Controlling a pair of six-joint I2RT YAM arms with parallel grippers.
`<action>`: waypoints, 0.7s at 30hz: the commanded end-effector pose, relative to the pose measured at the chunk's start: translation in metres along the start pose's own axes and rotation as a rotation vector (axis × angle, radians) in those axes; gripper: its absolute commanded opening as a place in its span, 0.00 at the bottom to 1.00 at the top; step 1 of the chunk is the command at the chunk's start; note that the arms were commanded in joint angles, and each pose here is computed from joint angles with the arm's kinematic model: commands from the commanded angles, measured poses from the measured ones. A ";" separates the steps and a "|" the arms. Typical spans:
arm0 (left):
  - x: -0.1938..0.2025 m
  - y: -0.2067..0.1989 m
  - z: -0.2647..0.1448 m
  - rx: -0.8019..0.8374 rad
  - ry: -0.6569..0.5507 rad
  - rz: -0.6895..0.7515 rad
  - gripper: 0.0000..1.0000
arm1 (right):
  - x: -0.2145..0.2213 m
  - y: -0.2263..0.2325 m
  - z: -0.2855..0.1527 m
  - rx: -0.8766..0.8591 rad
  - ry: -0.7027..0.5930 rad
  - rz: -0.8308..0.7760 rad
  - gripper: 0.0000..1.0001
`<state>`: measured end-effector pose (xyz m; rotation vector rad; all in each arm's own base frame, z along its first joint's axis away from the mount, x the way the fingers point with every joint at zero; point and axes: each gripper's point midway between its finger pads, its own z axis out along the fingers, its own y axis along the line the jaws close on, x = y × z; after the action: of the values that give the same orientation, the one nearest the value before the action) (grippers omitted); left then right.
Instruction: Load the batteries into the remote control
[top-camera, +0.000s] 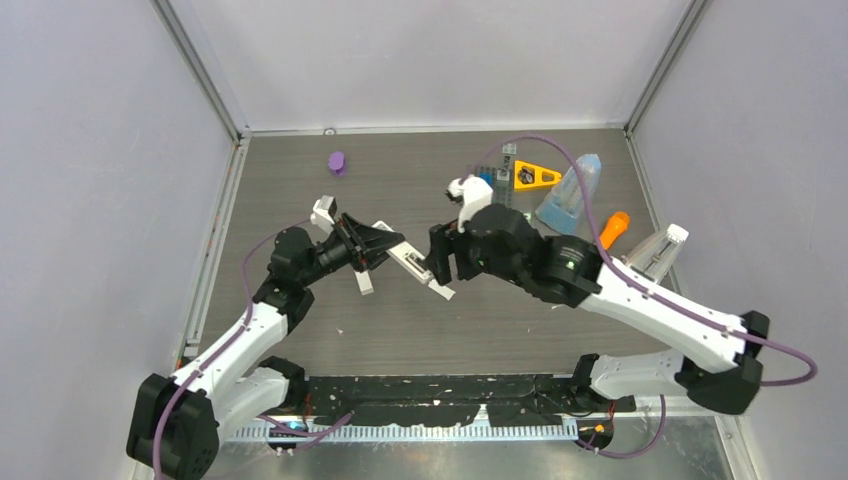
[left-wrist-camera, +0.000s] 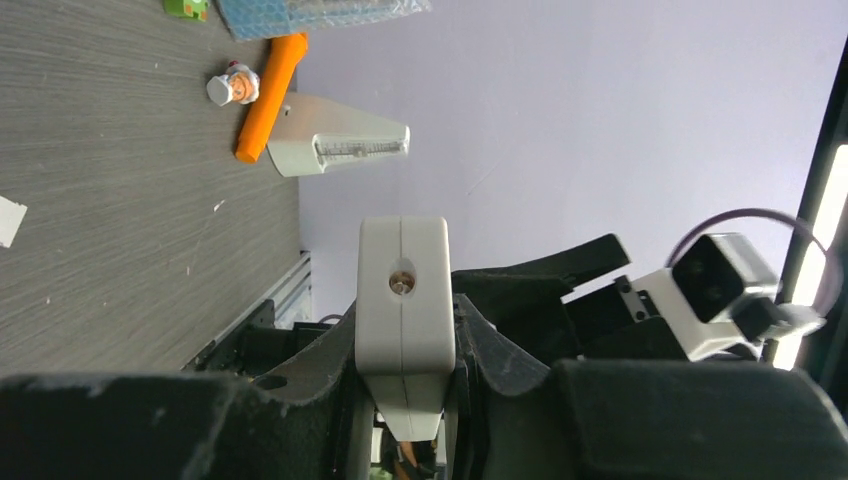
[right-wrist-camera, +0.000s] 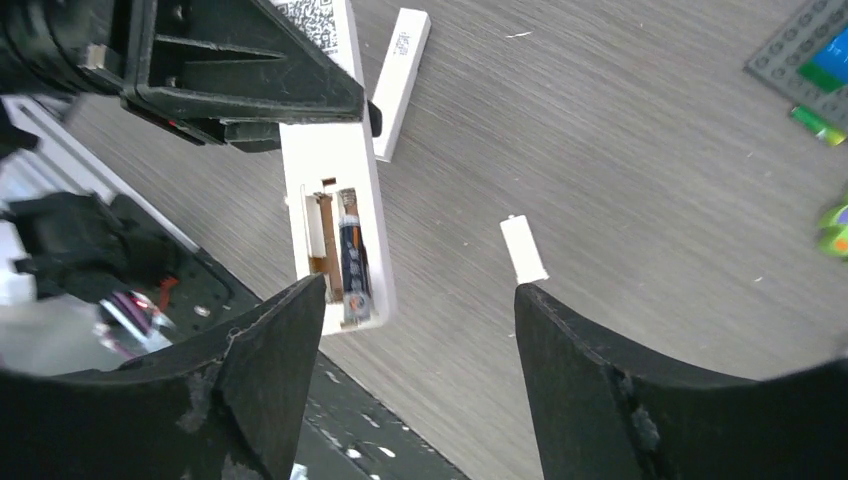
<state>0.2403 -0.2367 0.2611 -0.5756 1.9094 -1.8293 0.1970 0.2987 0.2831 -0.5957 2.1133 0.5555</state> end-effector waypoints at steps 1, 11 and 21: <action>-0.002 -0.011 -0.002 0.039 -0.018 -0.077 0.00 | -0.026 0.012 -0.015 -0.125 -0.214 0.299 0.76; -0.005 -0.017 -0.005 0.050 -0.044 -0.182 0.00 | -0.031 0.012 -0.024 -0.220 -0.329 0.508 0.76; -0.004 -0.020 -0.008 0.059 -0.048 -0.201 0.00 | -0.029 0.000 -0.026 -0.190 -0.347 0.552 0.56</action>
<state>0.2420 -0.2309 0.2676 -0.8293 1.8719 -1.9312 0.1909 0.2931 0.2962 -0.0678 1.9722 1.0324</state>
